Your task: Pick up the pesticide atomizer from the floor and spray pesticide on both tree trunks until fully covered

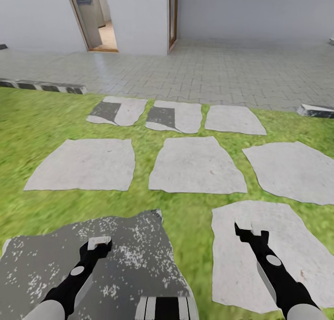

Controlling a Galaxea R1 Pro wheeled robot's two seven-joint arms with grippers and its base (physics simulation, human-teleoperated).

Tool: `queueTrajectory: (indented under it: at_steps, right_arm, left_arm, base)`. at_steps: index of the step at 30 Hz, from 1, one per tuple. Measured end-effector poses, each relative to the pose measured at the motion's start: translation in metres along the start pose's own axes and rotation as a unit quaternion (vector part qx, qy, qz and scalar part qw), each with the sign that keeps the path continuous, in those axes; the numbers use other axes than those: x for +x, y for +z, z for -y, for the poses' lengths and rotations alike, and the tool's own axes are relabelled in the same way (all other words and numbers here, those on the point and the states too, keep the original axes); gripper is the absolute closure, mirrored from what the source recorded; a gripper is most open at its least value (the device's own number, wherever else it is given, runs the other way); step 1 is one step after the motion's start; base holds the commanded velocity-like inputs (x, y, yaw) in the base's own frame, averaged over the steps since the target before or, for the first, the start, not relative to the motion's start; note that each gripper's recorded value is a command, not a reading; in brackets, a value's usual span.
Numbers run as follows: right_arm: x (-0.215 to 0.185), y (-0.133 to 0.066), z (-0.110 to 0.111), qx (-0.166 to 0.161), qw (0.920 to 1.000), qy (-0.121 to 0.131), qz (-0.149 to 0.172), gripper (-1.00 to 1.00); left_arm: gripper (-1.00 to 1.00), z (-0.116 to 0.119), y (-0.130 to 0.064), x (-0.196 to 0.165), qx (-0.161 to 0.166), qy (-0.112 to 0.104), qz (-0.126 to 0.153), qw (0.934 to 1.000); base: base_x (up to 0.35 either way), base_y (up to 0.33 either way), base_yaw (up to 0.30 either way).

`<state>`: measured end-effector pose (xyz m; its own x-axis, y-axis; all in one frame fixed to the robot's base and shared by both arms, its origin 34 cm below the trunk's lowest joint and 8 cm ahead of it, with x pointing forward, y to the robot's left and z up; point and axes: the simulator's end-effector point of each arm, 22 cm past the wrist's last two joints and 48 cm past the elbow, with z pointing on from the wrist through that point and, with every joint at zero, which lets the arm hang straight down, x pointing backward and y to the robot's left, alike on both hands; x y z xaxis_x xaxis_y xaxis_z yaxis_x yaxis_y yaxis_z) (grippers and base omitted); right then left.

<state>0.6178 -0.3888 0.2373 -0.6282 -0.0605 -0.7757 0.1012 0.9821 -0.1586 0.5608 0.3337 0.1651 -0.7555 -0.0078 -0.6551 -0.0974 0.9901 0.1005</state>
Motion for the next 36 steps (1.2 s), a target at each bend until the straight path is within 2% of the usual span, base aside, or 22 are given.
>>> queueTrajectory:
  at_steps: [9, 14, 27, 36]
  right_arm:
    - [0.031, 0.006, -0.004, -0.002, 0.9997, -0.004, -0.025, -1.00]
    - [0.035, 0.006, -0.004, -0.002, 0.9996, -0.005, -0.029, -1.00]
    - [0.036, 0.007, -0.004, -0.002, 0.9995, -0.005, -0.030, -1.00]
    - [0.036, 0.007, -0.005, -0.003, 0.9995, -0.006, -0.030, -1.00]
  left_arm:
    - [-1.00, 0.001, 0.007, 0.030, 0.000, 0.004, -0.025, 0.9997]
    - [-1.00, 0.001, 0.008, 0.034, 0.000, 0.004, -0.029, 0.9996]
    - [-1.00, 0.000, 0.008, 0.034, -0.001, 0.005, -0.027, 0.9996]
    - [-1.00, 0.000, 0.008, 0.033, -0.001, 0.004, -0.025, 0.9997]
  base:
    - [0.000, 0.000, 0.000]
    - [0.000, 0.000, 0.000]
    - [0.015, 0.047, -0.006]
    - [0.013, 0.089, -0.185]
